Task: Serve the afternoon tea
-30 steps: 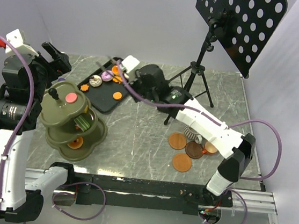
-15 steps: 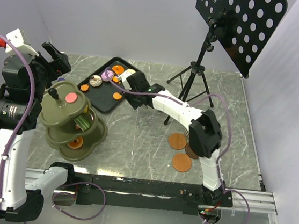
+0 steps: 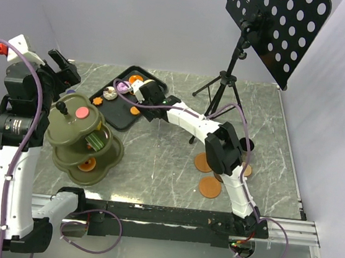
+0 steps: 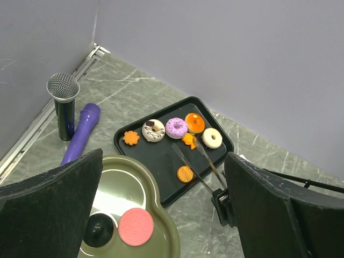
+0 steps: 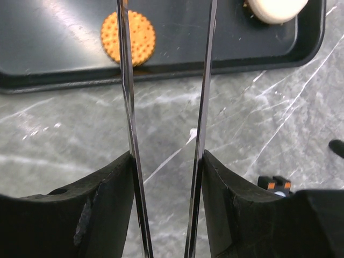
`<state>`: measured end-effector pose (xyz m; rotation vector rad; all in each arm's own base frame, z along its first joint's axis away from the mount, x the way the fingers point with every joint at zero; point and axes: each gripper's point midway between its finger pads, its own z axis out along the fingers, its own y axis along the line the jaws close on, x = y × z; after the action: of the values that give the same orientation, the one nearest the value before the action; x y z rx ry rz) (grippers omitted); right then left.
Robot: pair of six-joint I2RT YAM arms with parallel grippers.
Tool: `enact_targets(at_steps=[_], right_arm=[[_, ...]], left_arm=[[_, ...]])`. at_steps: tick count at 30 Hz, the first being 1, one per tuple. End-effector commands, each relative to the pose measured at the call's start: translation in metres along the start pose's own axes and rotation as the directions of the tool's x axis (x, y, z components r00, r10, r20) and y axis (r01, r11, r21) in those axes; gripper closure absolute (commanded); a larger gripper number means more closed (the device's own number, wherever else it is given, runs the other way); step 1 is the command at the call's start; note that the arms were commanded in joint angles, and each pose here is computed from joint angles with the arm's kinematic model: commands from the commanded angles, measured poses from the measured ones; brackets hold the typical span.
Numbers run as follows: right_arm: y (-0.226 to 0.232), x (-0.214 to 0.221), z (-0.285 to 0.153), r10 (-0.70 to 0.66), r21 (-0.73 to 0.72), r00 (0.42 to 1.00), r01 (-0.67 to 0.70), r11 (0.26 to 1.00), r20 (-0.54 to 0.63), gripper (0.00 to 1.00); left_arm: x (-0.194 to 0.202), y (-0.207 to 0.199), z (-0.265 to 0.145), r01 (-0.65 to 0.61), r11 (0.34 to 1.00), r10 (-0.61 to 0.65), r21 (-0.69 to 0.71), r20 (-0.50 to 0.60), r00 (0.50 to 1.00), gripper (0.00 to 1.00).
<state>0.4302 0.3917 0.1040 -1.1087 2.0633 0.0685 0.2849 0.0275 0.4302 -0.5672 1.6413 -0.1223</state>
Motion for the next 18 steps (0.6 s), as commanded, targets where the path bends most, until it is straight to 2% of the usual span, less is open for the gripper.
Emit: enact_targets(at_steps=[1, 13, 18], right_arm=[[-0.022, -0.032, 0.008, -0.017, 0.083, 0.995, 0.009, 0.997, 0.094, 0.44], [-0.031, -0.032, 0.028, -0.002, 0.092, 0.993, -0.009, 0.996, 0.121, 0.43], [-0.036, -0.041, 0.021, -0.017, 0.109, 0.990, 0.001, 0.994, 0.140, 0.44]], left_arm=[[-0.010, -0.004, 0.001, -0.013, 1.000, 0.012, 0.025, 0.034, 0.999, 0.00], [-0.007, -0.002, 0.003, -0.023, 0.999, 0.022, 0.023, 0.026, 0.999, 0.00], [-0.007, -0.002, 0.003, -0.030, 0.999, 0.029, 0.027, 0.028, 0.999, 0.00]])
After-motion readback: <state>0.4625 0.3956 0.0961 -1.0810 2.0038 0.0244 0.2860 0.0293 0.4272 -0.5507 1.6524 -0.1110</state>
